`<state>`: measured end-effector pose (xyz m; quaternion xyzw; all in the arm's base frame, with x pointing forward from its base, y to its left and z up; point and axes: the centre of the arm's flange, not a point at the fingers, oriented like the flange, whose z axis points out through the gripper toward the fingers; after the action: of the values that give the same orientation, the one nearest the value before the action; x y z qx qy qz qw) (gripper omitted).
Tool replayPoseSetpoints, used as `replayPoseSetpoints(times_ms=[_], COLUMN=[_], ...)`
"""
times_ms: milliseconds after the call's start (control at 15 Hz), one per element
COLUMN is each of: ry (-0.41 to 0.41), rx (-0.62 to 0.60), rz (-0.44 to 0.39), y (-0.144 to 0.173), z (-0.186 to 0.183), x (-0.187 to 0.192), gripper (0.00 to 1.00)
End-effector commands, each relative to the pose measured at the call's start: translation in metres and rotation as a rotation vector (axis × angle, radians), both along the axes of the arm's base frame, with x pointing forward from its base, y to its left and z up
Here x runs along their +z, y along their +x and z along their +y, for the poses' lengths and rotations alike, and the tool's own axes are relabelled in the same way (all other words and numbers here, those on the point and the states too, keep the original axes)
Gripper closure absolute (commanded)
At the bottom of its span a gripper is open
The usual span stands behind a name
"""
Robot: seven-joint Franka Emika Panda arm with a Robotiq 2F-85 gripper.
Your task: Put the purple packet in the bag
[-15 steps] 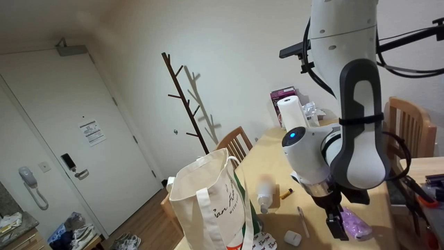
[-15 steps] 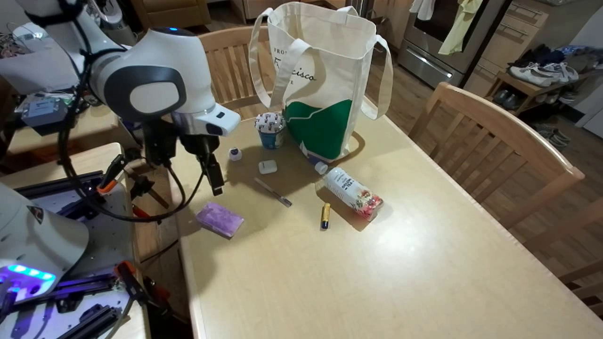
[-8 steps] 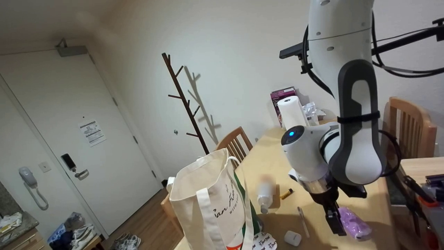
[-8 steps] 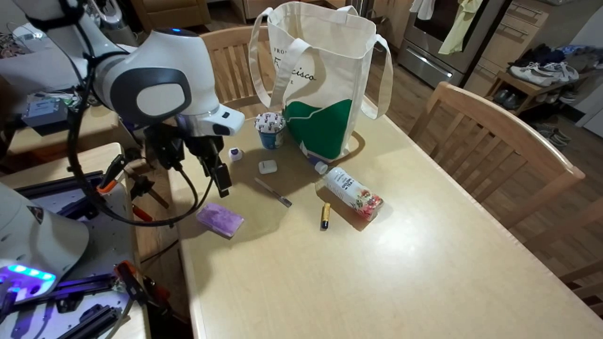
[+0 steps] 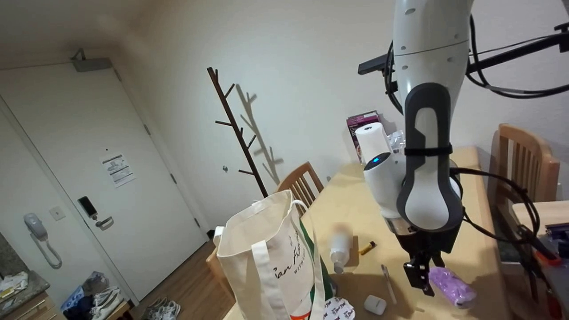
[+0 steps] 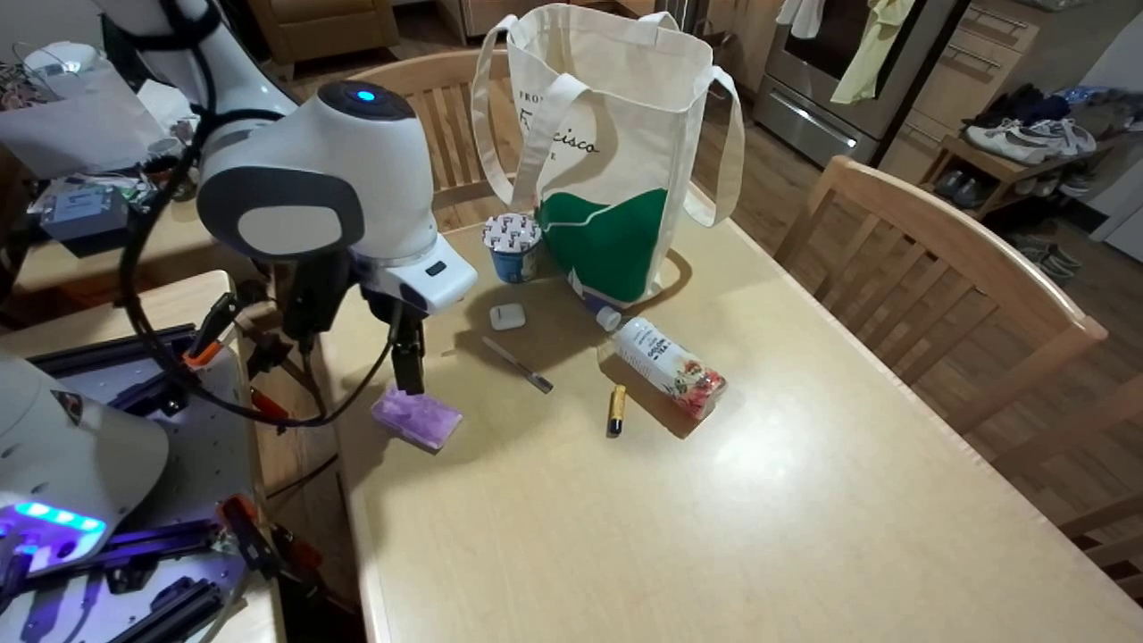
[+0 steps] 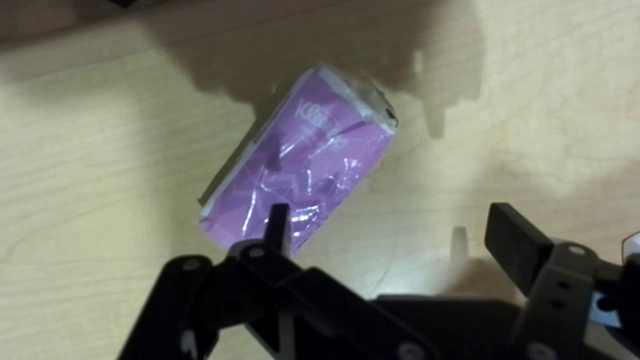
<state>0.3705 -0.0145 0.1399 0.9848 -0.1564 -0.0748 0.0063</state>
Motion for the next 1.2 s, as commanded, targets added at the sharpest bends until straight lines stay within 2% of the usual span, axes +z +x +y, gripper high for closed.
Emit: replayPoseSetpoints(times_ms=[0, 133, 200, 467, 667, 933, 1067, 1133], ry=[0.004, 0.006, -0.028, -0.032, 0.009, -0.002, -0.011, -0.018], rx=[-0.011, -0.016, -0.159, -0.37, -0.53, -0.745, -0.841, -0.855], rz=[-0.001, -0.001, 0.027, 0.03, 0.065, 0.125, 0.1, 0.077], y=[0.0, 0.0, -0.001, -0.019, -0.038, -0.069, -0.08, -0.082], z=[0.001, 0.002, -0.002, -0.007, -0.005, 0.008, 0.009, 0.009], x=[-0.002, -0.005, -0.005, -0.019, -0.043, -0.057, -0.059, -0.06], gripper=[0.0, 0.0, 0.0, 0.0, 0.0, 0.0, 0.0, 0.25])
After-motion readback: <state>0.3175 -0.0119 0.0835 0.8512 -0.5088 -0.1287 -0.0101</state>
